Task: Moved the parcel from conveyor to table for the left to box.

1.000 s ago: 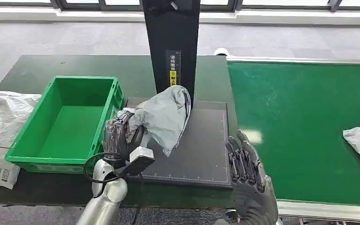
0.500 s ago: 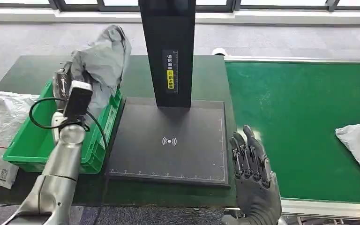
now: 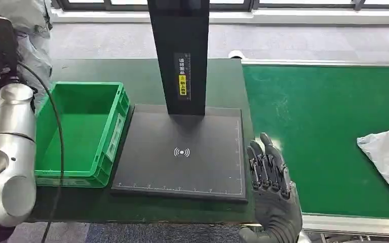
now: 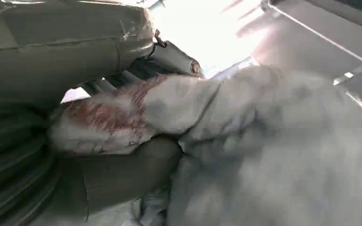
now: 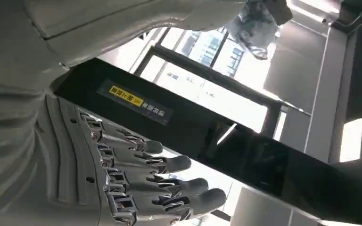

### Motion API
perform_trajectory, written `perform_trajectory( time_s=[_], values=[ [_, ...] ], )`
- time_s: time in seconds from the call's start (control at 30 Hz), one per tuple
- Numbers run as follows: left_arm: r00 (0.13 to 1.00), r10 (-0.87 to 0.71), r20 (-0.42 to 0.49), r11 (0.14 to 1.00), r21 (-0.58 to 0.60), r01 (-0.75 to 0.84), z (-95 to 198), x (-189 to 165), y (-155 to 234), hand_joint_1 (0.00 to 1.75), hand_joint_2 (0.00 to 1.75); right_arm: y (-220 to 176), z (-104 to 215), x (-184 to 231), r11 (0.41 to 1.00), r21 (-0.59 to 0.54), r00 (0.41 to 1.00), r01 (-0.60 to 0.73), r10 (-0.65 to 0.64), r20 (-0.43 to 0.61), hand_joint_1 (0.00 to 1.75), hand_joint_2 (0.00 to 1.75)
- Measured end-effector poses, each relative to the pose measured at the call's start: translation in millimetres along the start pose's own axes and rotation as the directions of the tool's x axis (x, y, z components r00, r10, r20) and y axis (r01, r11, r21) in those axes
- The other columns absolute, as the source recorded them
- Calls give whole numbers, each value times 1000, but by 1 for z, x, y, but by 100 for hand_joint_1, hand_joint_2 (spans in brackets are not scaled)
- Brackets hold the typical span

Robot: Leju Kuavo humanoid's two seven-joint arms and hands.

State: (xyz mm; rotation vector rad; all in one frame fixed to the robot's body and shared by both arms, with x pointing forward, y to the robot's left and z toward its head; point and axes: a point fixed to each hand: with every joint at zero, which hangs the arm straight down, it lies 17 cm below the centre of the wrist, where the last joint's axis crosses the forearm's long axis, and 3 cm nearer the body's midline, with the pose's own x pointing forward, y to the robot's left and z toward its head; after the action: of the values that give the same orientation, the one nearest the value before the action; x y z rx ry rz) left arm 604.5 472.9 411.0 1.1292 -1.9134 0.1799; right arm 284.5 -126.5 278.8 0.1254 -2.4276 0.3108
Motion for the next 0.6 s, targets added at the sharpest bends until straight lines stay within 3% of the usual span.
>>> perform_trajectory(
  time_s=[0.27, 0.33, 0.6],
  values=[
    [996, -45, -78, 999, -23, 43, 8, -36, -1, 175, 175, 1, 1, -5, 1000, 2, 1000, 6, -6, -11, 0, 175],
    [986, -79, -146, 993, -93, 66, 16, -54, -14, 175, 175, 2, 1, -7, 1000, 3, 1000, 17, -17, -15, 0, 175],
    [936, -188, -298, 933, -351, 76, 115, -145, -62, 175, 175, 11, 2, -23, 999, 44, 999, 26, -24, -38, 0, 175]
  ],
)
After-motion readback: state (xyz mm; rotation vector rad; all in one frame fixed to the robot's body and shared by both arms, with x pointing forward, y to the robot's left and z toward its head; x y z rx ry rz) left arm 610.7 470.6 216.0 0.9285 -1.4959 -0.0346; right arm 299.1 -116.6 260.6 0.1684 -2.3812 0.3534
